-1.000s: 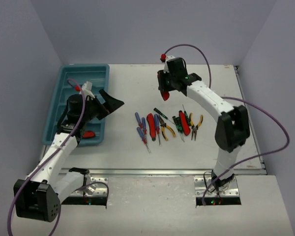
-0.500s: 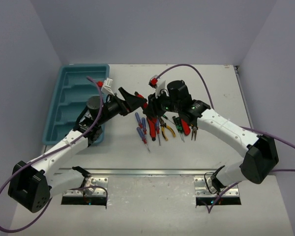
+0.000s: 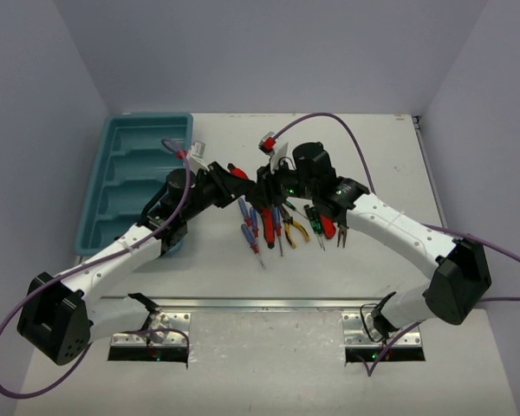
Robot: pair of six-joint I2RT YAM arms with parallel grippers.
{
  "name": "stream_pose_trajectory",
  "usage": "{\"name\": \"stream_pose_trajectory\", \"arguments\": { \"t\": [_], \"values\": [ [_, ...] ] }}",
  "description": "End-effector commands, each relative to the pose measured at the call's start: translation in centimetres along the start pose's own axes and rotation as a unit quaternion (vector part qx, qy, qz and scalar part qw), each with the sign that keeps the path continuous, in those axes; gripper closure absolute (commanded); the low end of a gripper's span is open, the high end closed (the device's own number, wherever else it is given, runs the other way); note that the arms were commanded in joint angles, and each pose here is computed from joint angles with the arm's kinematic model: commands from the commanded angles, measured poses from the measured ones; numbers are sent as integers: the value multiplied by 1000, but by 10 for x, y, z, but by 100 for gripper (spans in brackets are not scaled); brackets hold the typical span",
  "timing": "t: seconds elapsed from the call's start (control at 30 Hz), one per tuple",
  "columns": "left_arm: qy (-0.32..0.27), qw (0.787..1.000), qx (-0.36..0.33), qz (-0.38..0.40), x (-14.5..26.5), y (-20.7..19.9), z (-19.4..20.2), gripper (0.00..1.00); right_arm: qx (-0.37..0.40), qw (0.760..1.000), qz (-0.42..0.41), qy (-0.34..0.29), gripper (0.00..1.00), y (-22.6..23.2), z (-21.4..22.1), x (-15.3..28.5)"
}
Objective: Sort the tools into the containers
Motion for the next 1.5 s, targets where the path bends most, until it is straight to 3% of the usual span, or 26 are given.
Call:
{"name": "stream_pose_trajectory", "arguments": {
  "t": [0.0,0.07,0.1,0.23,0.33,0.5,0.57,0.63,0.73,0.93,1.03,1.1,1.2,1.23,1.4,1.47],
  "values": [
    [-75,993,-15,-92,7,-3,-30,100,-7,999,10,-50,47,5,-26,5],
    [-110,980,3,-168,19,13,-44,100,-29,997,65,-37,7,-6,-21,10],
    [-126,969,18,-211,28,31,-54,100,-39,993,107,-27,1,-15,-17,15],
    [-209,909,99,-347,92,97,-98,100,-63,976,209,-3,1,-38,-4,37],
    [-299,828,139,-453,158,133,-120,100,-92,962,259,-1,1,-60,12,62],
    [-361,758,128,-529,209,147,-122,100,-147,949,279,-6,1,-83,32,87],
    [-364,739,126,-553,215,160,-119,100,-147,948,283,-5,1,-86,35,89],
    [-339,743,139,-560,211,176,-115,100,-147,948,282,-7,1,-85,35,91],
    [-286,765,170,-552,196,199,-104,100,-145,949,281,-7,1,-84,34,91],
    [-260,783,182,-535,183,208,-101,97,-142,947,287,-7,1,-86,36,92],
    [-252,796,186,-518,180,203,-100,84,-144,947,287,-3,1,-87,37,91],
    [-251,799,187,-513,180,201,-99,70,-145,947,287,0,1,-88,38,89],
    [-253,808,188,-497,180,193,-96,11,-150,947,283,19,1,-91,41,81],
    [-254,812,189,-491,181,189,-96,0,-155,944,289,27,1,-93,42,80],
    [-265,828,181,-459,184,165,-102,0,-192,927,315,70,1,-105,49,74],
    [-270,844,162,-434,185,151,-108,0,-190,914,343,105,1,-115,57,71]
  ]
}}
Point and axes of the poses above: each gripper's point midway between its finger pads, its own x axis back along the fingers, its own y axis along the line the jaws close on, z = x × y, the point moved 6 cm from there along x, back along the fingers
